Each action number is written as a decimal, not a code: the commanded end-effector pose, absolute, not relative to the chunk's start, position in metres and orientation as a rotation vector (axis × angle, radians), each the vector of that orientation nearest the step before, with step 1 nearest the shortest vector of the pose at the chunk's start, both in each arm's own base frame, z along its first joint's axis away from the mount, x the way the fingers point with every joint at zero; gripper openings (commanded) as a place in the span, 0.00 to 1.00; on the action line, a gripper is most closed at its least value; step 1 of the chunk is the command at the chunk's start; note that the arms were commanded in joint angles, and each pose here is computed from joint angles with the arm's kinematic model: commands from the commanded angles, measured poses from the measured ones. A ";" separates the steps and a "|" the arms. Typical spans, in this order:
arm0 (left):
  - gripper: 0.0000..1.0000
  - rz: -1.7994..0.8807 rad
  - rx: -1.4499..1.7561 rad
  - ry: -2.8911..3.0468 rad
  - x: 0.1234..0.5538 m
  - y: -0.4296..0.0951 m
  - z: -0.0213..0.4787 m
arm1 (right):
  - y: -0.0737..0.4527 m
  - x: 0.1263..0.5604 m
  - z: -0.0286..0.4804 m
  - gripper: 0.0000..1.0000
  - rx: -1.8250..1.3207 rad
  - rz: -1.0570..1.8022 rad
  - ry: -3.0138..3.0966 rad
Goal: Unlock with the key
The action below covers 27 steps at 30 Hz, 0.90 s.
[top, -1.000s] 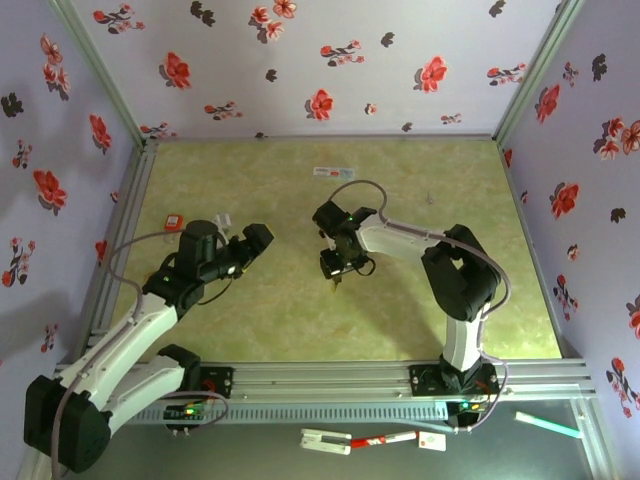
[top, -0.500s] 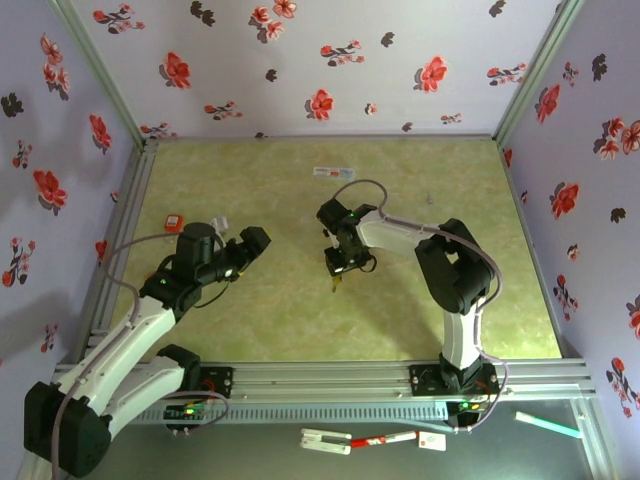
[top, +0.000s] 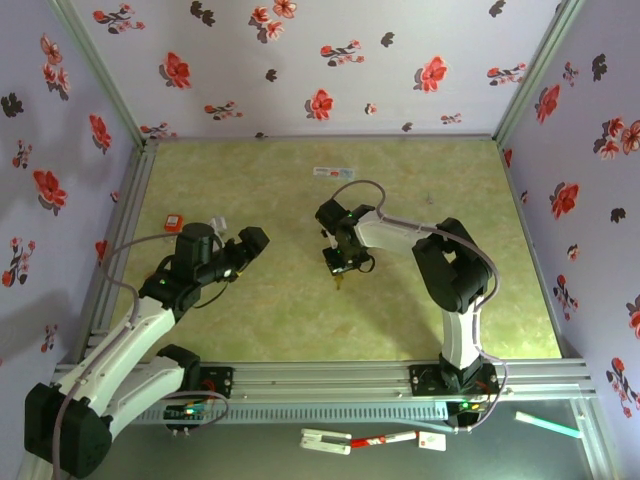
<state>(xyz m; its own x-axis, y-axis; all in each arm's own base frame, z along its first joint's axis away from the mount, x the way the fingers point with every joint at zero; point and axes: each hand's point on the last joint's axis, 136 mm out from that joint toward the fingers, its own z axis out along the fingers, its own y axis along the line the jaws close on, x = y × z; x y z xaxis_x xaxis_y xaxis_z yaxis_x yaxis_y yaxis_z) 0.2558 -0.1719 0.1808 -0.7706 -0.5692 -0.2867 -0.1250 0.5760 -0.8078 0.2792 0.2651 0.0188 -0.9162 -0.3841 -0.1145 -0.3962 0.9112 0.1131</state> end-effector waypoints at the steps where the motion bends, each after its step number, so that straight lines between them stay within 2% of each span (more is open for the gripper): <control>1: 0.92 -1.093 -0.538 2.276 0.254 -0.167 0.180 | 0.259 0.284 0.014 0.19 -0.535 0.175 2.998; 6: 0.92 -1.091 -0.541 2.276 0.253 -0.166 0.178 | 0.253 0.291 0.018 0.08 -0.430 0.184 2.989; 11: 0.92 -1.087 -0.545 2.272 0.254 -0.164 0.178 | 0.254 0.292 0.025 0.07 -0.363 0.247 2.977; 17: 0.92 -1.083 -0.542 2.271 0.254 -0.163 0.178 | 0.255 0.292 0.042 0.15 -0.307 0.291 2.947; 19: 0.92 -1.083 -0.543 2.272 0.254 -0.163 0.178 | 0.256 0.292 0.046 0.25 -0.281 0.306 2.948; 23: 0.92 -1.085 -0.547 2.270 0.254 -0.163 0.178 | 0.261 0.291 0.047 0.34 -0.259 0.335 2.953; 27: 0.92 -1.084 -0.546 2.270 0.253 -0.163 0.178 | 0.266 0.290 0.040 0.38 -0.290 0.310 2.978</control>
<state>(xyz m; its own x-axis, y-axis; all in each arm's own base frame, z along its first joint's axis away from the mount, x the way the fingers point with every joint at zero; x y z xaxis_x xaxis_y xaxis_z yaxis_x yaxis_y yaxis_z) 0.2560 -0.1670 0.1823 -0.7598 -0.5795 -0.2947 -0.1228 0.5730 -0.8103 0.2900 0.2599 0.0399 -0.9700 -0.1775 -0.1661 -0.2078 0.9600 0.1879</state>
